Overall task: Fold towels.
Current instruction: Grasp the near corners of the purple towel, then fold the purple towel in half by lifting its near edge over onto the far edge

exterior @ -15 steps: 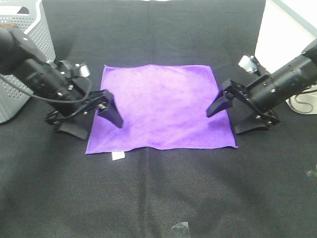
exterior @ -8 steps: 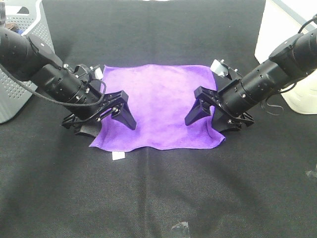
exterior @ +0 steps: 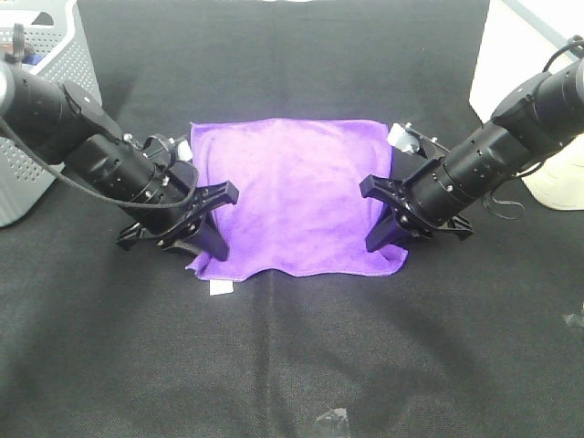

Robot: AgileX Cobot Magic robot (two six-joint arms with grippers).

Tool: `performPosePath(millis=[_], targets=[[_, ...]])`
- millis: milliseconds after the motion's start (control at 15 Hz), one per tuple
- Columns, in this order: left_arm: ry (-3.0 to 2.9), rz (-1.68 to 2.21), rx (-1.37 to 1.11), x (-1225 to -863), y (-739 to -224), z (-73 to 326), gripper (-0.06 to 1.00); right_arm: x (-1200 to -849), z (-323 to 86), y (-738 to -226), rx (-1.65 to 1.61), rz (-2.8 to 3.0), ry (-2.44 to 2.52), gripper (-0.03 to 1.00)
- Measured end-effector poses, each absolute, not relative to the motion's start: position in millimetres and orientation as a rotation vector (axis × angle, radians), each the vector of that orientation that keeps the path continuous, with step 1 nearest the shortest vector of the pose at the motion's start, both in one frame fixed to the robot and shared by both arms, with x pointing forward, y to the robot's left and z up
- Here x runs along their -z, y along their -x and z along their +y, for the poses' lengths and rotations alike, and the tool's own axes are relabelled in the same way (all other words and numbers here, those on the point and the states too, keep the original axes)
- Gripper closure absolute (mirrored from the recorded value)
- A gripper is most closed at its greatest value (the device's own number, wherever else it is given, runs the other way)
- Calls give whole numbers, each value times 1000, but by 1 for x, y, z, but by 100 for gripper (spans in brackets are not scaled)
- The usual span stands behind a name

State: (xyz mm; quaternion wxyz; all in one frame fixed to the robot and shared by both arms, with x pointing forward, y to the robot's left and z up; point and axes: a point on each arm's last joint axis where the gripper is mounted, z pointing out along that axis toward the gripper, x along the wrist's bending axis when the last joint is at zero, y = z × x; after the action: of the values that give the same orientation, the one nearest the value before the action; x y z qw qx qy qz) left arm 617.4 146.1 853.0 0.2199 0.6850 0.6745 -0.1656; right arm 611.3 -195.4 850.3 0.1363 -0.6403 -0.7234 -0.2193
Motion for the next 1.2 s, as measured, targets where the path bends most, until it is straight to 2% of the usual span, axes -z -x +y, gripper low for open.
performPosePath(millis=[67, 133, 200, 400, 800, 1200], targets=[[-1895, 1866, 458, -853, -617, 146, 88, -850, -195, -611, 635, -2094, 1854, 95], [-1905, 1853, 455, -853, -617, 146, 93, -850, -196, -611, 630, -2102, 1850, 97], [-1918, 1838, 452, -853, -617, 145, 94, -850, -196, -611, 625, -2106, 1843, 97], [-2013, 1745, 436, -858, -613, 145, 94, -860, -194, -601, 574, -2104, 1761, 97], [-2203, 1602, 426, -908, -597, 152, 94, -911, -189, -584, 577, -2048, 1642, 97], [-2233, 1697, 402, -945, -532, 176, 94, -948, -195, -537, 551, -2041, 1615, 97]])
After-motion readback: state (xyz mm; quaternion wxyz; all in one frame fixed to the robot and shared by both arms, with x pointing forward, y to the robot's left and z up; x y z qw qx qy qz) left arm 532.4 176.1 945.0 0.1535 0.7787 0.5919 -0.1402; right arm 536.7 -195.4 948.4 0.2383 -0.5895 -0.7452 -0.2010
